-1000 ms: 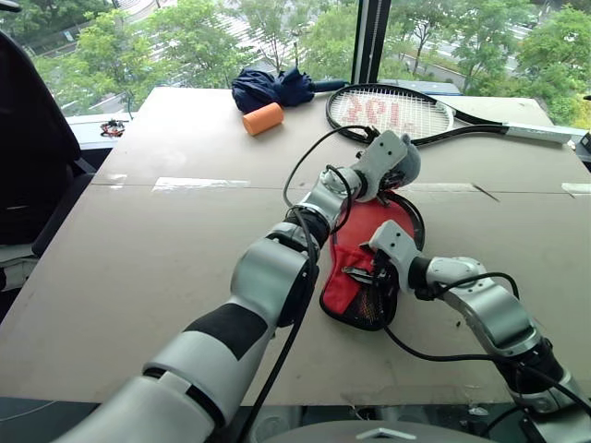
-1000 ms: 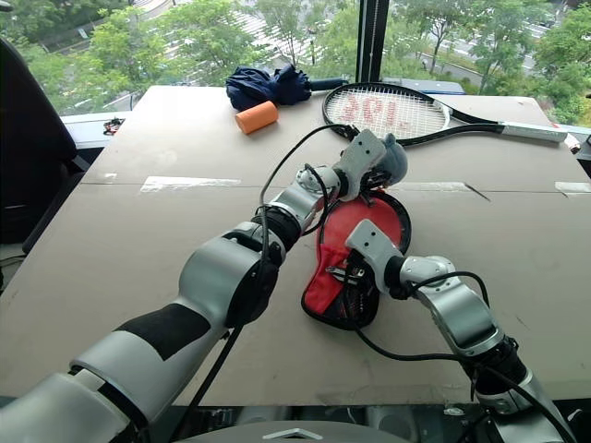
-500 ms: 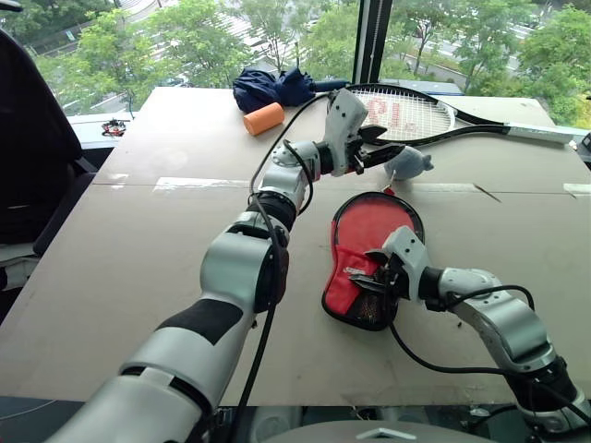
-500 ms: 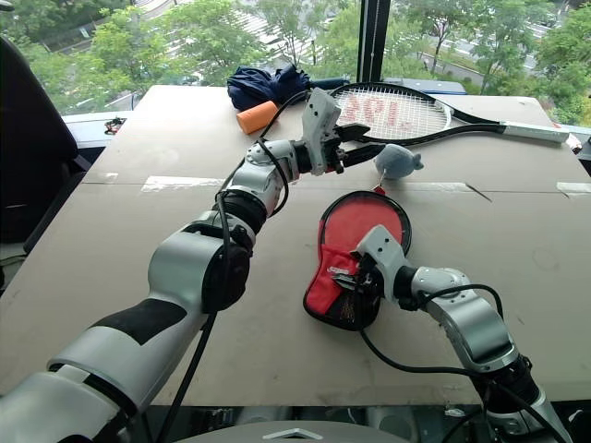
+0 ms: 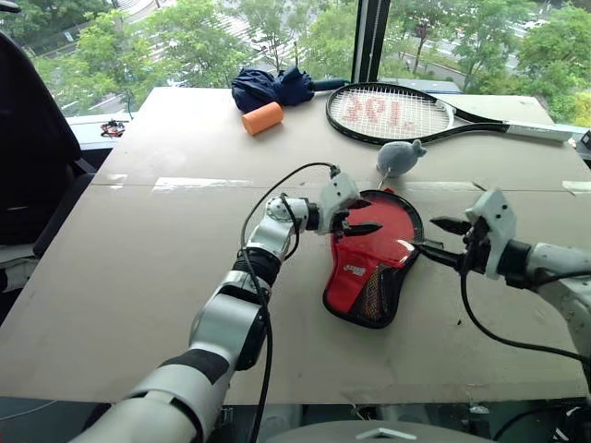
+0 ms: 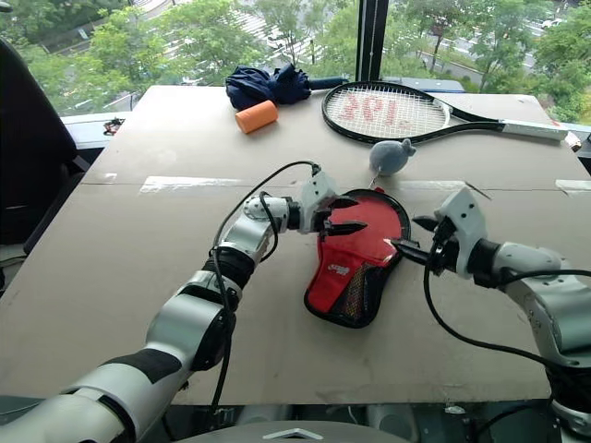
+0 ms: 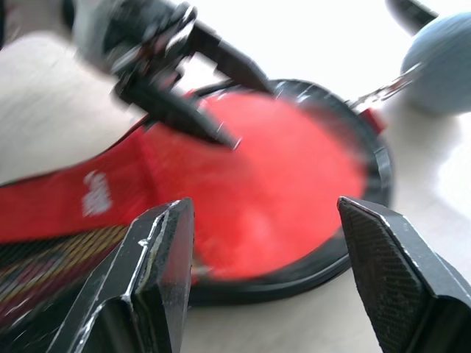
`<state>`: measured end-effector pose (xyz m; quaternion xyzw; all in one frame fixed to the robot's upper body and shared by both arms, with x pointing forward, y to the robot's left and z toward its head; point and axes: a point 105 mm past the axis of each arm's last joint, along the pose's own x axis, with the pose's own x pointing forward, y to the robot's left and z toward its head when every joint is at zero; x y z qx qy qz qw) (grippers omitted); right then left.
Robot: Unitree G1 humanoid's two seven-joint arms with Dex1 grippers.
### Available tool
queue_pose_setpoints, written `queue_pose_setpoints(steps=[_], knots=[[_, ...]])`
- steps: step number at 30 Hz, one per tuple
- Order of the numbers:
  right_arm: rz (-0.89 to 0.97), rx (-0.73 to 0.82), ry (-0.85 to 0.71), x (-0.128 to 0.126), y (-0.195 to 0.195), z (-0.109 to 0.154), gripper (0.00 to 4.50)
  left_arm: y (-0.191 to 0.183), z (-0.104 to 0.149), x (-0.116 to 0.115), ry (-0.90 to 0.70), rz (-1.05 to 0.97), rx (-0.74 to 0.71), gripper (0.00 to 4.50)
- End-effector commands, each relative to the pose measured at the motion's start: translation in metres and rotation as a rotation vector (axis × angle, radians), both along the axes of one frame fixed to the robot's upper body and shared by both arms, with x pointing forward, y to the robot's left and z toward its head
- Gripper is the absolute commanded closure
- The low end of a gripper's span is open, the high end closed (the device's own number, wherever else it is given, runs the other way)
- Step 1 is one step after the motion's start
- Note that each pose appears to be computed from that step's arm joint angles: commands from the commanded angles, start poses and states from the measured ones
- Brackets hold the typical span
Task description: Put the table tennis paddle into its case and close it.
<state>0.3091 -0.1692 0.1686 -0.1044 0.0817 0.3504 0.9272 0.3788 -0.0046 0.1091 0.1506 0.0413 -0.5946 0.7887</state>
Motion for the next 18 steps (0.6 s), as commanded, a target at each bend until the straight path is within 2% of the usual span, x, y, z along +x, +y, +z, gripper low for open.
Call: queue_pose_setpoints(steps=[1, 4, 10, 11, 12, 13, 18], knots=[[-0.151, -0.036, -0.117, 0.036, -0.005, 0.017, 1.38, -0.003, -0.004, 0.001, -0.016, 0.043, 0.064, 1.43], [-0.271, -0.022, -0.13, 0.075, -0.005, 0.021, 1.38, 0.002, -0.021, -0.003, 0.024, 0.068, 0.122, 1.43], [-0.345, 0.134, -0.102, 0.127, 0.007, 0.029, 1.38, 0.0, -0.022, -0.003, 0.033, 0.103, 0.118, 1.43], [-0.334, 0.161, -0.092, 0.135, 0.011, 0.03, 0.79, -0.001, -0.022, -0.004, 0.035, 0.104, 0.114, 1.33], [-0.332, 0.169, -0.088, 0.142, 0.014, 0.031, 0.59, -0.003, -0.022, -0.004, 0.037, 0.105, 0.112, 1.33], [-0.355, 0.179, -0.098, 0.15, 0.013, 0.033, 0.09, -0.004, -0.022, -0.005, 0.037, 0.107, 0.11, 1.33], [-0.419, 0.214, -0.117, 0.168, 0.009, 0.034, 0.04, -0.005, -0.024, -0.008, 0.04, 0.115, 0.1, 1.33]])
